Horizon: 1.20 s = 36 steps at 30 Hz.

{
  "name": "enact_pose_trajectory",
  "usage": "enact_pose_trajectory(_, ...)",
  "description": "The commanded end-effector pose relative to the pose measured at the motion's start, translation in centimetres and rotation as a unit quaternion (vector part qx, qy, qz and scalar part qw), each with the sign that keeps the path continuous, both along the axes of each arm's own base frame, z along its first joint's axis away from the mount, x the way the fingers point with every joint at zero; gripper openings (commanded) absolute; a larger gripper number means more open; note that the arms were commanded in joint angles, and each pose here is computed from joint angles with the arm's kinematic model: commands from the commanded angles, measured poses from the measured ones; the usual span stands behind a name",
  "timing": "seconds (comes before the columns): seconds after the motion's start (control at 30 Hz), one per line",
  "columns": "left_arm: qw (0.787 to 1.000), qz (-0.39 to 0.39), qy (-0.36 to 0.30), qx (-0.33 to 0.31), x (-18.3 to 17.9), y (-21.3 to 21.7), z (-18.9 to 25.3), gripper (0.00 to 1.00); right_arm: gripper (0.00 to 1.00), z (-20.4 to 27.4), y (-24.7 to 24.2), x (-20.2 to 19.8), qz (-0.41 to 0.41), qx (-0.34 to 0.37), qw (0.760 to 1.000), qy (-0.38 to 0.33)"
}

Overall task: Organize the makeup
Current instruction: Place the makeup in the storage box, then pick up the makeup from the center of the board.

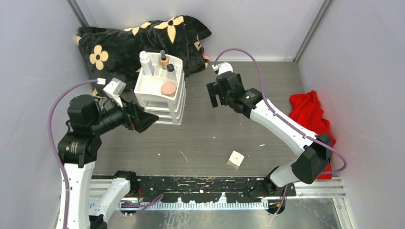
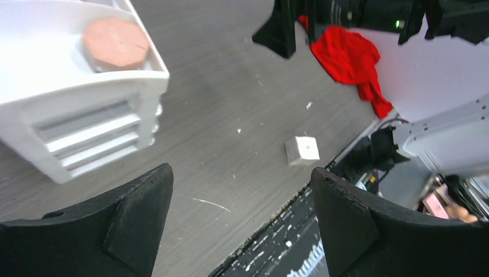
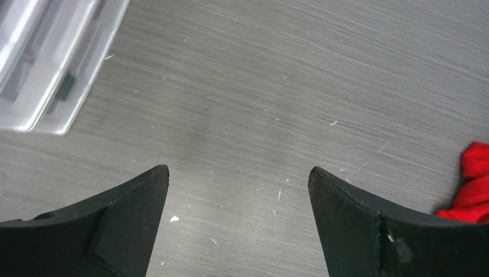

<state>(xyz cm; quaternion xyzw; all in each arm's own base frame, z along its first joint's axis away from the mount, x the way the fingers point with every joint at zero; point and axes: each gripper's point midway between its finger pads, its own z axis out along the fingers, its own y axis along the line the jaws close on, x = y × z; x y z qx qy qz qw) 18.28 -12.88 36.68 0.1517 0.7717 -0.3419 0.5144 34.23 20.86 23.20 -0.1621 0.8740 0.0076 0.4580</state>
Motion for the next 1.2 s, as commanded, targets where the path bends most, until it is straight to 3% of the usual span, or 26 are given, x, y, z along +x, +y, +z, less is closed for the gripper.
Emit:
enact_pose_trajectory(0.0, 1.0, -0.02, 0.011, 0.016, 2.6, -1.4, -0.3, 0.88, 0.95, 4.3, -0.5, 2.2, -0.029, 0.05, 0.997, -0.049)
enact_pose_trajectory(0.17, 0.998, -0.044, -0.016, 0.045, 7.8, -3.7, 2.8, 0.88, 0.95, 4.3, -1.2, 4.9, -0.047, 0.054, 0.996, -0.045)
enact_pose_trajectory(0.3, 0.992, -0.061, -0.004, 0.109, 13.6, -6.7, 2.3, 0.88, 0.95, 4.3, -3.6, 7.0, -0.078, 0.066, 0.994, -0.046)
enact_pose_trajectory(0.6, 0.974, -0.091, -0.041, 0.204, 19.9, -13.6, 1.5, 0.89, 0.95, 2.8, -10.2, 10.0, -0.153, 0.094, 0.983, -0.035)
enact_pose_trajectory(0.73, 0.934, -0.139, -0.076, 0.32, 19.0, -17.7, -4.0, 0.9, 0.95, 1.7, -11.0, 10.5, -0.159, 0.098, 0.982, -0.024)
enact_pose_trajectory(0.83, 0.911, -0.187, -0.095, 0.356, 16.5, -20.8, -7.3, 0.9, 0.95, 0.7, -11.2, 10.8, -0.162, 0.097, 0.982, -0.014)
enact_pose_trajectory(0.97, 0.933, -0.233, -0.065, 0.267, 12.9, -22.8, -9.6, 0.99, 0.95, 0.0, -11.1, 10.7, -0.161, 0.097, 0.982, -0.006)
enact_pose_trajectory(1.07, 0.948, -0.244, -0.036, 0.202, 9.8, -23.0, -11.2, 0.98, 0.95, -0.3, -11.2, 10.6, -0.163, 0.097, 0.982, -0.005)
enact_pose_trajectory(1.17, 0.953, -0.233, -0.023, 0.193, 7.3, -22.8, -13.0, 0.96, 0.95, -0.8, -11.2, 10.5, -0.163, 0.094, 0.982, -0.001)
